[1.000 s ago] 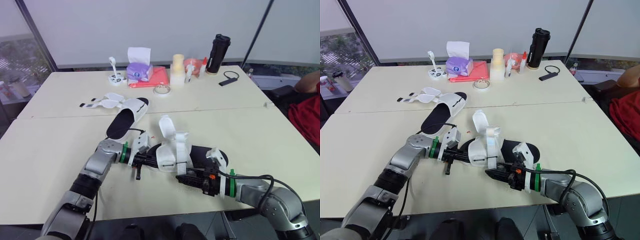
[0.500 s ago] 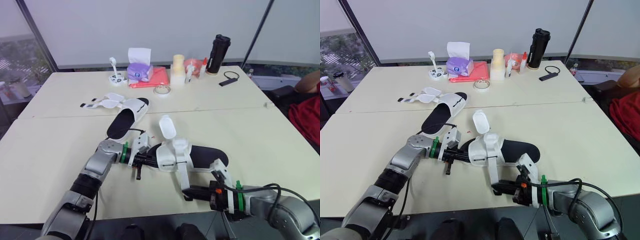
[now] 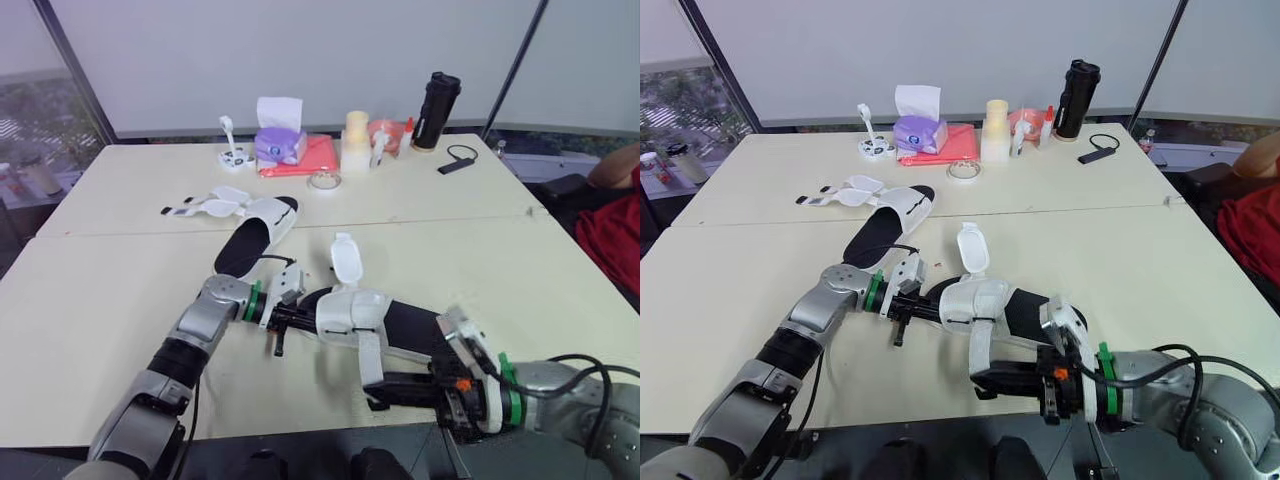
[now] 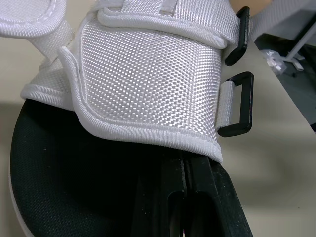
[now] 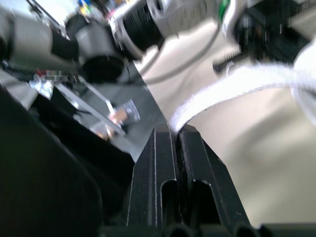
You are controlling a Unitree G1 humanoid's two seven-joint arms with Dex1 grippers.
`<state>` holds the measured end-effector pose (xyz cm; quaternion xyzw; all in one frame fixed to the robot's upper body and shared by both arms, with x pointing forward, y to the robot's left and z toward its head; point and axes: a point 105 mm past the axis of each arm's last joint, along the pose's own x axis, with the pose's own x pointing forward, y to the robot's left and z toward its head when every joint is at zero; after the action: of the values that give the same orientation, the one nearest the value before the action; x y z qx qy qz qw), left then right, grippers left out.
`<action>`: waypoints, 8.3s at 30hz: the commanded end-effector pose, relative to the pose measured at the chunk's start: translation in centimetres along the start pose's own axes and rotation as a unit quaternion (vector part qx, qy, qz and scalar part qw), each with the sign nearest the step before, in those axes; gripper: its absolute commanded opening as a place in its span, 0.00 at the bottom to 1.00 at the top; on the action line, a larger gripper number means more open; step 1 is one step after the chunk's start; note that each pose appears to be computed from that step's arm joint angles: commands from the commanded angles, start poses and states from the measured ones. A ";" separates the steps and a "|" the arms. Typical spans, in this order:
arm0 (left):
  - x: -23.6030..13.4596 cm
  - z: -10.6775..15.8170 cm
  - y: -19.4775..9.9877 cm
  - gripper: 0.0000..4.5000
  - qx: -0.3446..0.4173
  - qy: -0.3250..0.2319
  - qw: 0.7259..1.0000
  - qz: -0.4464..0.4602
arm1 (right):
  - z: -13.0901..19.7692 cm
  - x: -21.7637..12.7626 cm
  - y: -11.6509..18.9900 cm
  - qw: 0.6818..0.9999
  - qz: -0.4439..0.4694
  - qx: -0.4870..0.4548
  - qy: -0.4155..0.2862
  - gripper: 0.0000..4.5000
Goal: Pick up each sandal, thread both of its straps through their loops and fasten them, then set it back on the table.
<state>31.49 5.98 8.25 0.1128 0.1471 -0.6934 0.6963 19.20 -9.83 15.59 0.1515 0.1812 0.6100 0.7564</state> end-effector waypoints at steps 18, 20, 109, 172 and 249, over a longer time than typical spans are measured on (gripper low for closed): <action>0.6 -2.9 -0.8 0.00 -0.040 0.034 0.999 0.007 | 7.3 -1.6 -9.3 0.946 -0.164 0.109 -0.258 0.72; 0.6 -2.9 -0.8 0.00 -0.039 0.034 0.999 0.006 | 7.8 -2.0 -9.2 0.947 -0.172 0.086 -0.257 0.72; 2.3 -2.8 -0.5 0.00 -0.036 0.012 0.999 0.019 | 5.2 6.6 -10.8 0.982 -0.102 -0.088 0.131 0.01; 2.6 -3.3 -1.0 0.00 -0.041 0.015 0.999 0.016 | 5.1 -3.6 -17.4 0.922 -0.370 0.012 -0.113 0.01; 2.4 -4.1 -0.5 0.00 -0.039 0.007 0.997 0.064 | 13.5 5.9 -16.4 0.963 -0.143 0.196 -0.118 0.35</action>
<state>31.37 4.22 7.72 0.0932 0.0872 -0.6654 0.7355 40.71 -7.86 17.90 0.3394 0.2545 0.4087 0.8081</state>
